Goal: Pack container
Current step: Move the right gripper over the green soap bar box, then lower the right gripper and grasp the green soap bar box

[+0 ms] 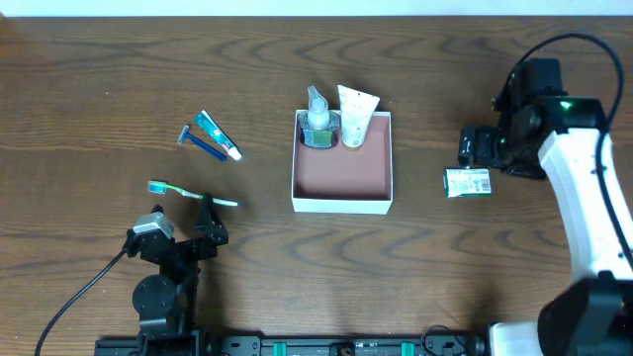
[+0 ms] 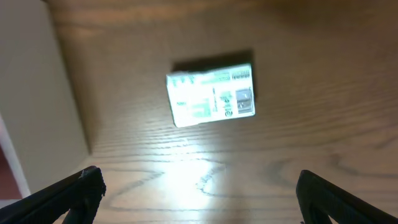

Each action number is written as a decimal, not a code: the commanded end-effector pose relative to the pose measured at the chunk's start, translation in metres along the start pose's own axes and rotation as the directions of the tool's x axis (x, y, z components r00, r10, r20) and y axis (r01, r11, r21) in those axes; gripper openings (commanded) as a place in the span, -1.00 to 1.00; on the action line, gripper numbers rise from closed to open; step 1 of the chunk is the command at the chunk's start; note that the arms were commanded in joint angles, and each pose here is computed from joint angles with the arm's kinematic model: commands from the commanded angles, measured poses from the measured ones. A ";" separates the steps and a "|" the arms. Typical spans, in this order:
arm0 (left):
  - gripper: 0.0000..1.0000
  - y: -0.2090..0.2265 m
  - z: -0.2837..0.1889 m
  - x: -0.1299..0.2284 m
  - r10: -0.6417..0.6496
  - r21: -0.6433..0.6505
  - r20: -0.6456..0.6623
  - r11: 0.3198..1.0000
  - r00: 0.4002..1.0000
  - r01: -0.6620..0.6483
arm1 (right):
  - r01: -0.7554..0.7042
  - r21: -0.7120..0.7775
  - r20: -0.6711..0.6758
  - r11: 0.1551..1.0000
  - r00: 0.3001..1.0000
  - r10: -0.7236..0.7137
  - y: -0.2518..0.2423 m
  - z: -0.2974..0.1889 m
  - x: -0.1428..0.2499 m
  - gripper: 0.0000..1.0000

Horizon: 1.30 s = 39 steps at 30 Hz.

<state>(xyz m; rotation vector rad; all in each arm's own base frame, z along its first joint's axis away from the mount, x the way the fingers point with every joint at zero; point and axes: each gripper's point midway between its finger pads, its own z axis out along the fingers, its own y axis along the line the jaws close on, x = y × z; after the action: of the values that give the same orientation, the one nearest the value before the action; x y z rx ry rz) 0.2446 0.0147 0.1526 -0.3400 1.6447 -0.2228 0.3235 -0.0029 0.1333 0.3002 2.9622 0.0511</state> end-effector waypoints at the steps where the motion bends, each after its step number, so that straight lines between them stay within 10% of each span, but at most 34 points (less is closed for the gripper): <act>1: 0.96 0.003 0.001 0.015 0.016 -0.003 -0.049 1.000 0.999 -0.016 | -0.010 0.030 -0.065 0.999 0.998 0.012 -0.009 0.024 0.012 0.97; 27: 0.96 0.003 0.001 0.015 0.016 -0.003 -0.049 1.000 0.999 -0.016 | 0.250 -0.086 0.203 0.965 0.952 -0.228 0.000 0.122 -0.006 0.99; 39: 0.96 0.003 0.001 0.015 0.016 -0.003 -0.049 1.000 0.999 -0.016 | 0.184 -0.100 0.114 0.978 0.978 -0.172 -0.003 0.128 0.016 0.95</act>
<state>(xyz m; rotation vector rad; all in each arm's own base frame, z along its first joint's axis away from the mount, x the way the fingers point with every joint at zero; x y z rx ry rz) 0.2446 0.0147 0.1525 -0.3401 1.6451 -0.2228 0.3342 0.0022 0.0093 -0.0217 2.8331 0.1698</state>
